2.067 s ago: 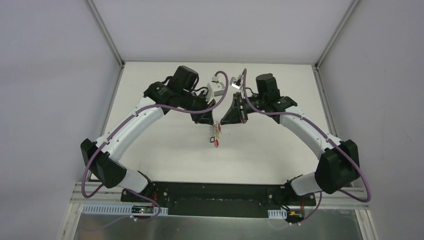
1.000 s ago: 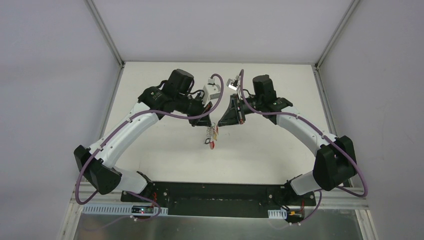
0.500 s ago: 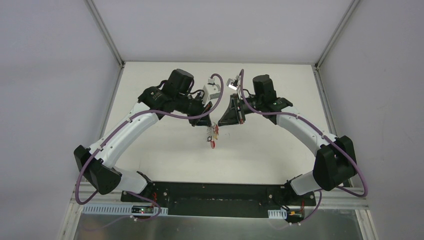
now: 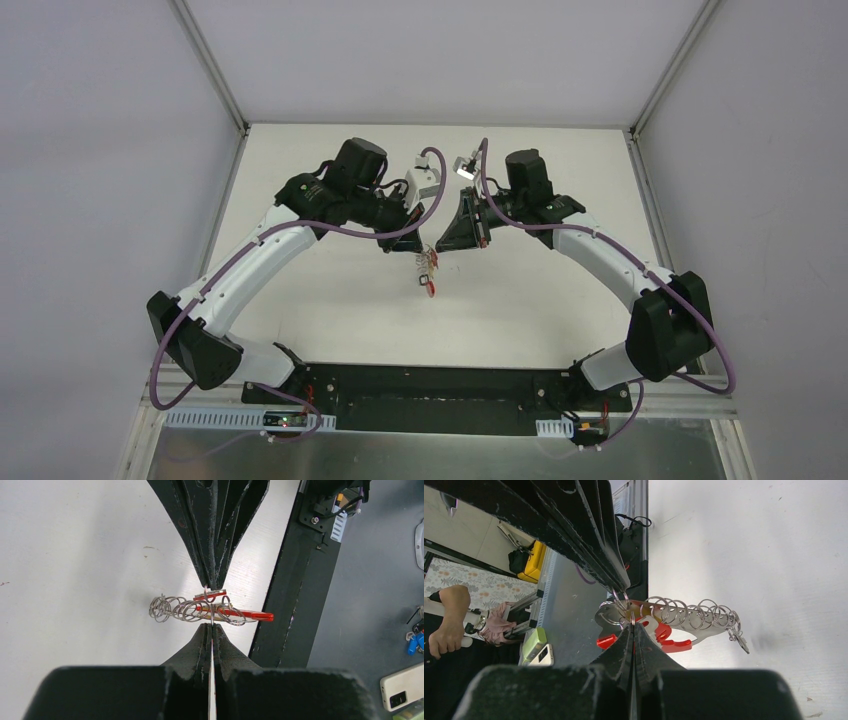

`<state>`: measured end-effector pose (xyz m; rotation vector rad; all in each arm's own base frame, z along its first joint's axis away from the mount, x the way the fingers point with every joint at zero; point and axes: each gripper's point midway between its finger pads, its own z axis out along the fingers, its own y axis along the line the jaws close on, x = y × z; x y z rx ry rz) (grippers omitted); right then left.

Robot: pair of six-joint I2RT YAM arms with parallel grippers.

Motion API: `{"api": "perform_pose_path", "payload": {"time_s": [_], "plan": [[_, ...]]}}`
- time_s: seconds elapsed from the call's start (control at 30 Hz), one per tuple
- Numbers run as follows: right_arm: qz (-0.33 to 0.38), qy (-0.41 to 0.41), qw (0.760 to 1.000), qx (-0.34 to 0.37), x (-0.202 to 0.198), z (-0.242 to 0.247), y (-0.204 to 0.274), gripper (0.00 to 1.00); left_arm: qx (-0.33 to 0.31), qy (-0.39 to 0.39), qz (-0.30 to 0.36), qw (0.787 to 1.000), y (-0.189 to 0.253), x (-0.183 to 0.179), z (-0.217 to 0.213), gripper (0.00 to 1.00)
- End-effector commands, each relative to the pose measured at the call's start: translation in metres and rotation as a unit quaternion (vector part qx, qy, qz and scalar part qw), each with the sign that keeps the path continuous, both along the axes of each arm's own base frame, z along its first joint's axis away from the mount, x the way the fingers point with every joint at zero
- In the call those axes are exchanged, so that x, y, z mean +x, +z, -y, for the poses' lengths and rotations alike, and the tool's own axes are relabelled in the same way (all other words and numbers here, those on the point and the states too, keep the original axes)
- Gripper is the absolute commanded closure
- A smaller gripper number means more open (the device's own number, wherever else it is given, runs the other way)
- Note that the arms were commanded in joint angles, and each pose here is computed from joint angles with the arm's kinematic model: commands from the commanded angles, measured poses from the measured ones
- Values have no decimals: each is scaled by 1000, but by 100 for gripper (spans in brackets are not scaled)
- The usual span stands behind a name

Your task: Put the keys on the keyring

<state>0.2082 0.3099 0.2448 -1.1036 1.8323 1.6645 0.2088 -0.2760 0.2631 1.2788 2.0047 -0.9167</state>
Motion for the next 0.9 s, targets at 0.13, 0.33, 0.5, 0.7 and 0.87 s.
{"api": "perform_pose_path", "payload": {"time_s": [0.13, 0.33, 0.5, 0.7, 0.87], "plan": [[24, 16, 999, 25, -4, -1, 16, 100, -28, -11, 21, 999, 18, -5, 5, 100], [25, 24, 999, 31, -9, 0, 20, 100, -26, -9, 22, 999, 17, -4, 4, 100], [23, 34, 998, 37, -13, 1, 24, 100, -25, -7, 23, 999, 17, -3, 4, 100], [17, 45, 998, 43, -17, 1, 27, 100, -24, -5, 24, 999, 17, -2, 4, 100], [11, 49, 998, 45, -19, 1, 29, 100, -22, -5, 22, 999, 16, -1, 5, 100]]}}
